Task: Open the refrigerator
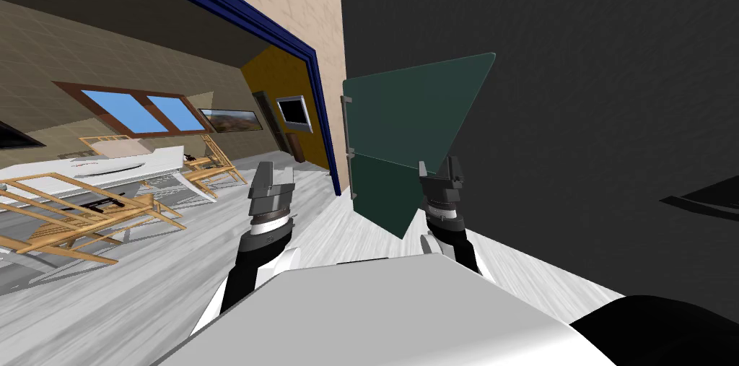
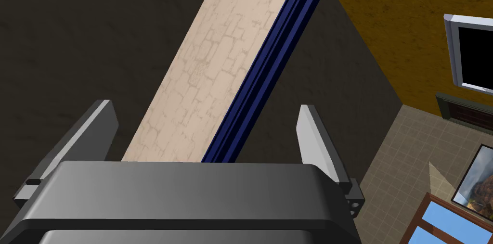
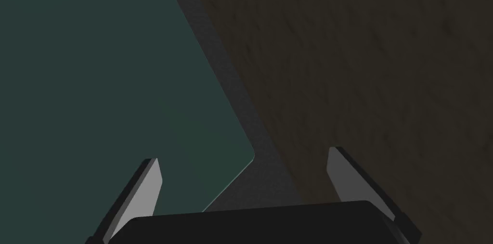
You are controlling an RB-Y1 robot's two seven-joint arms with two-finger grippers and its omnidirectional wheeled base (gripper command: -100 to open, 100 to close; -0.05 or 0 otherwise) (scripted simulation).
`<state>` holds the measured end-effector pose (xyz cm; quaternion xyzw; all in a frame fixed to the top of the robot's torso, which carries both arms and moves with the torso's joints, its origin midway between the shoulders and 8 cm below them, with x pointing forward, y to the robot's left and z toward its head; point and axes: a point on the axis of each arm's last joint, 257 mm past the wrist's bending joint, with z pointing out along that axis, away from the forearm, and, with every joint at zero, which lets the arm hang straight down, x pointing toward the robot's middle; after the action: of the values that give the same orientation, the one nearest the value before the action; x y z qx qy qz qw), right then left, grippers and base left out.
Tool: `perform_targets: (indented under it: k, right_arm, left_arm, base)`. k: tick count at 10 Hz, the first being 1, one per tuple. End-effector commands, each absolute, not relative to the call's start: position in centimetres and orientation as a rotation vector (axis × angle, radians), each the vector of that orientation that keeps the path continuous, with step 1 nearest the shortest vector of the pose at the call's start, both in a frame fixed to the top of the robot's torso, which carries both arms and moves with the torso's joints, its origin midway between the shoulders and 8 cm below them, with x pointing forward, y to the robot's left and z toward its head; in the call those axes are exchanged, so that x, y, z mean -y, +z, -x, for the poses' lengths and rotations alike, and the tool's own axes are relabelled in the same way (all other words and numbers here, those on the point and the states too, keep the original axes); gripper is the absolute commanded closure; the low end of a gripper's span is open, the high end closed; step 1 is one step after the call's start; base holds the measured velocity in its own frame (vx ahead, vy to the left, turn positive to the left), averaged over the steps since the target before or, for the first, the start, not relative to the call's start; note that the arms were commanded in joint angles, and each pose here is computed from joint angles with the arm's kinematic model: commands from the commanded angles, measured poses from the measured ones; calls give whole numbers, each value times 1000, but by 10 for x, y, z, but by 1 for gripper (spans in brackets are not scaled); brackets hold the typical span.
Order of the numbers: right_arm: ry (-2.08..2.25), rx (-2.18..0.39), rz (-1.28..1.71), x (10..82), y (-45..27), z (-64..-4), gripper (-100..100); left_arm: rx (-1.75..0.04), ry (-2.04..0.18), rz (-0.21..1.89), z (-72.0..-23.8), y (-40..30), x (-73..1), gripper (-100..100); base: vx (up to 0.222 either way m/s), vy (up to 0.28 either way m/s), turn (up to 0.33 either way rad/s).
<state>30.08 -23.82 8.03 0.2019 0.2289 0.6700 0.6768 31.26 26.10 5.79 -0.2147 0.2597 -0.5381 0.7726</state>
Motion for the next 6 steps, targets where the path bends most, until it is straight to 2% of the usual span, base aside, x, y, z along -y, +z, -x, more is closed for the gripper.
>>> perform_targets:
  k: [1, 6]
  right_arm:
    - [1506, -515, -454, 238, 80, -301, 0]
    - [1506, -514, -453, 238, 80, -301, 0]
  left_arm:
    - [-563, -1166, 465, -313, 58, -261, 0]
    - [-563, -1166, 465, -313, 58, -261, 0]
  base:
    - [0, 0, 0]
    - [0, 0, 0]
